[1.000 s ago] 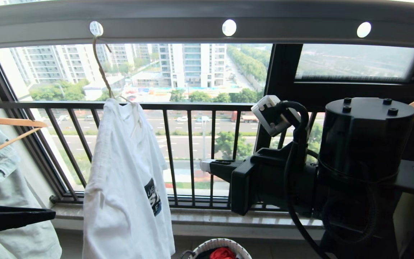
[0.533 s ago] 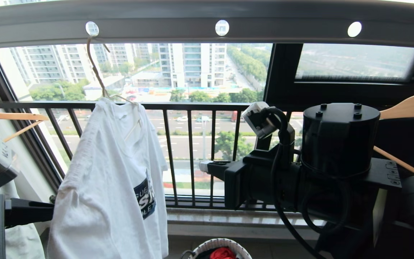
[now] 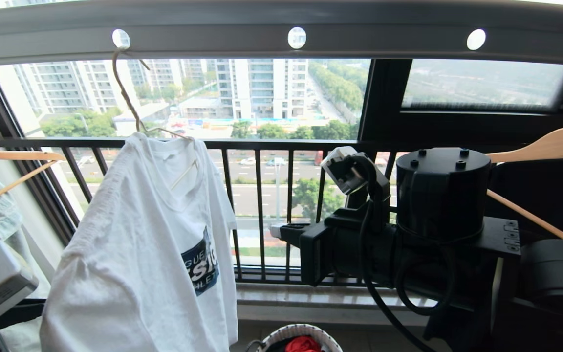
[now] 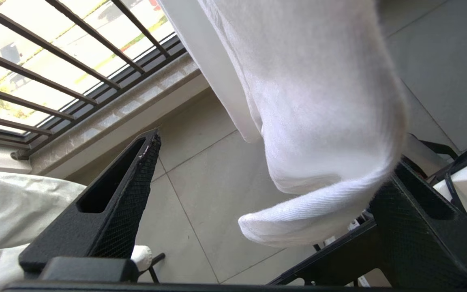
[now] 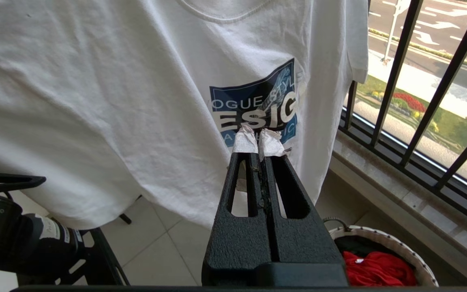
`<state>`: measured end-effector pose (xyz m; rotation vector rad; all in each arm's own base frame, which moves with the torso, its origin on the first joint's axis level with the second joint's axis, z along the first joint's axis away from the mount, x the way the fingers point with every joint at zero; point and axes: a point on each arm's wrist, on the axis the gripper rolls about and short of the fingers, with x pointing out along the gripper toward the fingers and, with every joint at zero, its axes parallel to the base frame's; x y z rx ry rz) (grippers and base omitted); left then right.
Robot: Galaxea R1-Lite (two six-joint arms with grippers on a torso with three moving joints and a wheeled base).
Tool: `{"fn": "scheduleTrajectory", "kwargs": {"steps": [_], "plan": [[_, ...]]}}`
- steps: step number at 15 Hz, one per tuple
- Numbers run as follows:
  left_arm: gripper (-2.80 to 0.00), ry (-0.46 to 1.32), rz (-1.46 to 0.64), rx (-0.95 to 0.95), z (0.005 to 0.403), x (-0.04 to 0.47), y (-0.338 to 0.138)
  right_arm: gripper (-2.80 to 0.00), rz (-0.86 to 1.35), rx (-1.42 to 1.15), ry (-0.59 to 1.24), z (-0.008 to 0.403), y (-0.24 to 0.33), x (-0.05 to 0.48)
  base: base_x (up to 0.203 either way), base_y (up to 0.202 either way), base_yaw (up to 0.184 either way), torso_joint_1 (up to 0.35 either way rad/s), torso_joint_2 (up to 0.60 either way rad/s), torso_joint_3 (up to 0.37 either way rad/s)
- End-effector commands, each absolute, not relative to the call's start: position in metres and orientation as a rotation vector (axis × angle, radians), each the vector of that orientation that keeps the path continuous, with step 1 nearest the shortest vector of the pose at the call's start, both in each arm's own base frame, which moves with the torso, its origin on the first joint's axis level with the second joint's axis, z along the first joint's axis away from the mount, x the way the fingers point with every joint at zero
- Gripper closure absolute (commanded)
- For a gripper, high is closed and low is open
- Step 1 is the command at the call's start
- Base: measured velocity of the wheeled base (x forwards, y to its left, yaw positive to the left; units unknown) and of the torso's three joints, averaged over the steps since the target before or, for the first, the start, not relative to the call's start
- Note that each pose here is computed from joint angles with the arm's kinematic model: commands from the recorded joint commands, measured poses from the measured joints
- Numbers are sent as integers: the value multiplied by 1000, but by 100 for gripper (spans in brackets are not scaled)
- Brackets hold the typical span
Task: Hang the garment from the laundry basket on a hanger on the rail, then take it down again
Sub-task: Take the clothes off the clothes rack
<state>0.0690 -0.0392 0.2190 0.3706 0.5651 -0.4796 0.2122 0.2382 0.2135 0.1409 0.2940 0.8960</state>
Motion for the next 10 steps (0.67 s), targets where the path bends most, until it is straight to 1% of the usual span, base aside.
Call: {"fn": "scheduleTrajectory", "kwargs": {"steps": [1, 2, 6, 10], "plan": [[-280, 468, -440, 350, 202, 71, -40, 0, 896, 139, 303, 210, 240, 214, 0, 0, 0, 0, 0, 0], [0, 444, -419, 347, 194, 74, -41, 0, 895, 136, 310, 208, 241, 215, 0, 0, 0, 0, 0, 0], [0, 469, -400, 340, 182, 78, -43, 0, 893, 135, 314, 206, 242, 216, 0, 0, 0, 0, 0, 0], [0, 399, -394, 322, 193, 69, -37, 0, 890, 129, 324, 203, 243, 218, 0, 0, 0, 0, 0, 0]]}}
